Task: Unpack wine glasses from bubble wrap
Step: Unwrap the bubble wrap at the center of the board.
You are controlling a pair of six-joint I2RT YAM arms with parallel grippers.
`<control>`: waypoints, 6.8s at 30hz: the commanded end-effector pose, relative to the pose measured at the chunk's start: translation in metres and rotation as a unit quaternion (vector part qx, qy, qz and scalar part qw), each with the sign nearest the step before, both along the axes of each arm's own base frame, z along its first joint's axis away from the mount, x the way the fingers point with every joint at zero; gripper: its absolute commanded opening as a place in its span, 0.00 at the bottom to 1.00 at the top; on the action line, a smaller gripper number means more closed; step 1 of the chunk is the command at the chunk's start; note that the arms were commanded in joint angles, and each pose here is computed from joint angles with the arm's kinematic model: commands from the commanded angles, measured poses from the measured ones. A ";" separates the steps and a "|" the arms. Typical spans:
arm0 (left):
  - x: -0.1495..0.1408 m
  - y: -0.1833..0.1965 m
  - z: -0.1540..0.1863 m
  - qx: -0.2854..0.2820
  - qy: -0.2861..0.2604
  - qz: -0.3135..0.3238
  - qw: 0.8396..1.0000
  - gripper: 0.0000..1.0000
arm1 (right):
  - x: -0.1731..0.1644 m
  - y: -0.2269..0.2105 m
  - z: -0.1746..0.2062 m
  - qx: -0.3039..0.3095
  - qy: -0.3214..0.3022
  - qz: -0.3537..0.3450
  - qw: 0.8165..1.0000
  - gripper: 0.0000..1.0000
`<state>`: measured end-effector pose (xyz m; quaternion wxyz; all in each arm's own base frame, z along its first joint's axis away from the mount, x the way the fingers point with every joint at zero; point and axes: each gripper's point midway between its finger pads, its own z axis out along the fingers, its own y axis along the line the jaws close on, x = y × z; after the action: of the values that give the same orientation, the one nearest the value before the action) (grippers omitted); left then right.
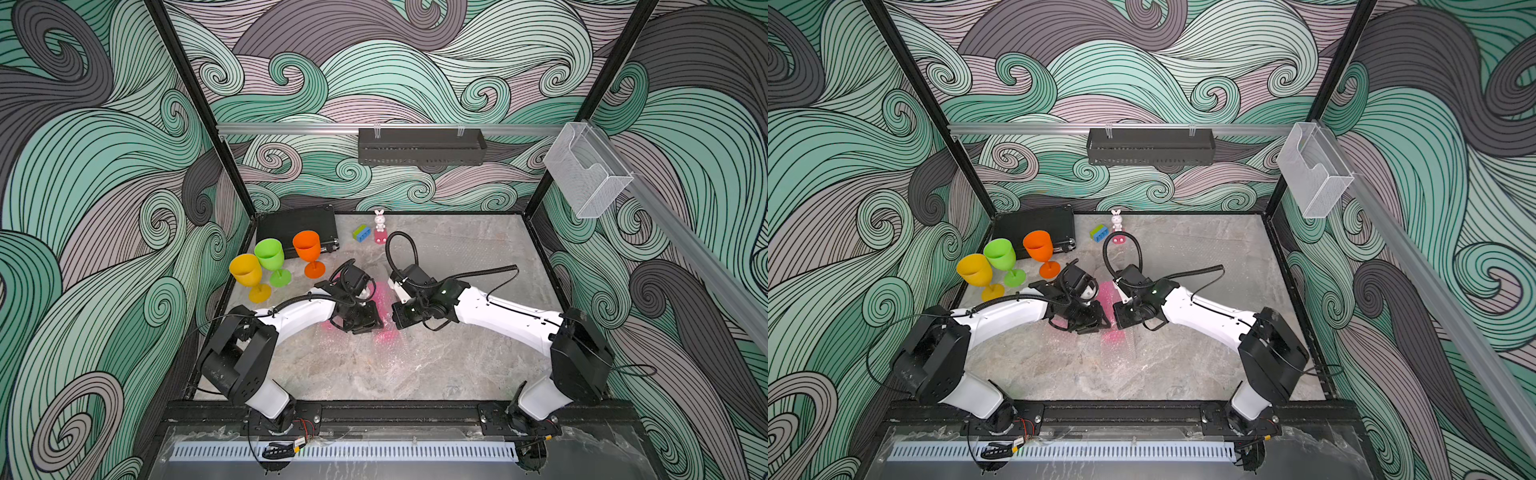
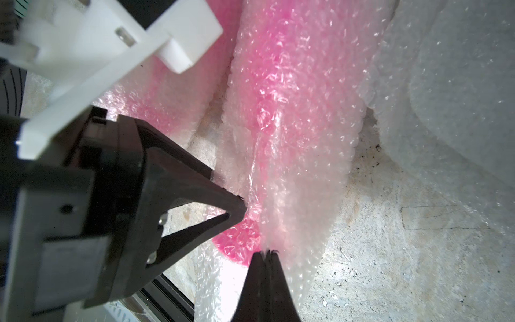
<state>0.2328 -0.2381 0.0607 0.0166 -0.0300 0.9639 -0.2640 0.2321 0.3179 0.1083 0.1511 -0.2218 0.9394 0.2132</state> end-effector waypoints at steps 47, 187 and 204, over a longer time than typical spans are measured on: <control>0.002 -0.018 0.039 -0.031 -0.062 -0.040 0.997 0.00 | 0.047 -0.005 -0.037 -0.109 -0.082 -0.013 0.990 0.42; 0.029 -0.001 0.050 -0.020 -0.125 -0.025 0.992 0.00 | 0.016 -0.129 0.038 0.159 -0.148 -0.194 0.956 0.12; 0.020 0.042 0.034 0.013 -0.097 0.038 0.994 0.09 | 0.003 -0.118 0.045 0.155 -0.113 -0.152 0.969 0.22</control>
<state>0.2535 -0.2087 0.0929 0.1167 -0.0176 0.9577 -0.2626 0.2388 0.1897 0.1397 0.3187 -0.0483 0.9012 0.2898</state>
